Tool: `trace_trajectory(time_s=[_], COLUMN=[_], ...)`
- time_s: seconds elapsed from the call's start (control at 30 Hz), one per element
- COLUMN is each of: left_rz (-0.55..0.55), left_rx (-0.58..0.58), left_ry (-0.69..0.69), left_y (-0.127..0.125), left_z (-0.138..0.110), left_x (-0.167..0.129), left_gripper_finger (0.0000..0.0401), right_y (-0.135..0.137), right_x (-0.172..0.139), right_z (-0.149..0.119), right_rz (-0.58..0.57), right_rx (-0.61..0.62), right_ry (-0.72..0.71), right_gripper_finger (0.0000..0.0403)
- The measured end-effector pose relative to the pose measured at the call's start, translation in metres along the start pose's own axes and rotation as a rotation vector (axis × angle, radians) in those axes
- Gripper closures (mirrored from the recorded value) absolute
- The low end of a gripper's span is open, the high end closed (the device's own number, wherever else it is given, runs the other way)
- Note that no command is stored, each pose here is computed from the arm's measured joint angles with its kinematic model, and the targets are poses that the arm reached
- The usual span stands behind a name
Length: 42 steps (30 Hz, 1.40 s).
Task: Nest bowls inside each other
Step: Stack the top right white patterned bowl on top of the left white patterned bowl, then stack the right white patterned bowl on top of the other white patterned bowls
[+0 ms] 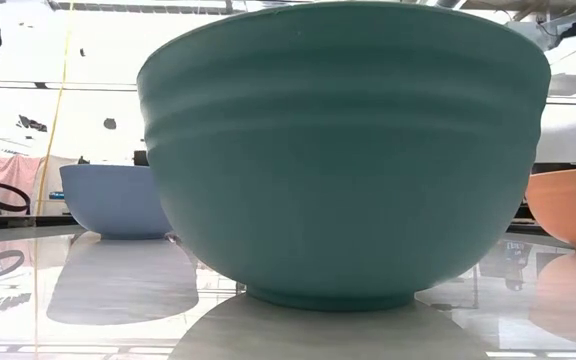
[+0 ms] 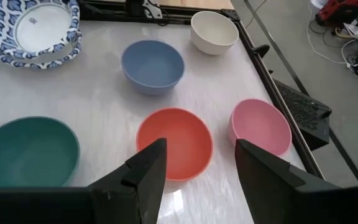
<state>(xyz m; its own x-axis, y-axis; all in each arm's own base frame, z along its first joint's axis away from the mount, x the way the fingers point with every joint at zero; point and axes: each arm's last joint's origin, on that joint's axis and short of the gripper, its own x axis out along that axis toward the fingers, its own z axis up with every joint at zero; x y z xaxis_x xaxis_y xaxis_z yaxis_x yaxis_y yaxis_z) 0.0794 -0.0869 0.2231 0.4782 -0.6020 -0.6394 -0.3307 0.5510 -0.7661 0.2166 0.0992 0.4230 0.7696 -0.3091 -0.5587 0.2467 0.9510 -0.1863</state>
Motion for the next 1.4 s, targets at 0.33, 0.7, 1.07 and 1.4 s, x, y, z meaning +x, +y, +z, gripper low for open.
trace_trajectory(time_s=[0.33,0.7,1.07,1.4], left_rz=[-0.007,-0.005,-0.009,0.055], left_rx=[-0.080,-0.080,-0.142,-0.181], left_ry=[0.049,0.026,0.166,0.142], left_y=[0.015,0.015,0.015,0.002], left_z=[-0.002,-0.002,-0.006,-0.005], left_x=[0.018,0.018,0.017,-0.003], left_gripper_finger=[0.0400,0.0299,0.0118,0.0105], right_y=[0.000,0.000,0.000,-0.003], right_x=[0.000,0.000,0.000,0.002], right_z=[0.000,0.000,-0.001,-0.009], right_rz=[0.000,0.015,0.020,-0.015], right_rx=[0.000,-0.001,-0.006,-0.023], right_ry=[0.001,0.007,0.016,0.087], right_gripper_finger=[0.0193,0.0193,0.0193,0.0193])
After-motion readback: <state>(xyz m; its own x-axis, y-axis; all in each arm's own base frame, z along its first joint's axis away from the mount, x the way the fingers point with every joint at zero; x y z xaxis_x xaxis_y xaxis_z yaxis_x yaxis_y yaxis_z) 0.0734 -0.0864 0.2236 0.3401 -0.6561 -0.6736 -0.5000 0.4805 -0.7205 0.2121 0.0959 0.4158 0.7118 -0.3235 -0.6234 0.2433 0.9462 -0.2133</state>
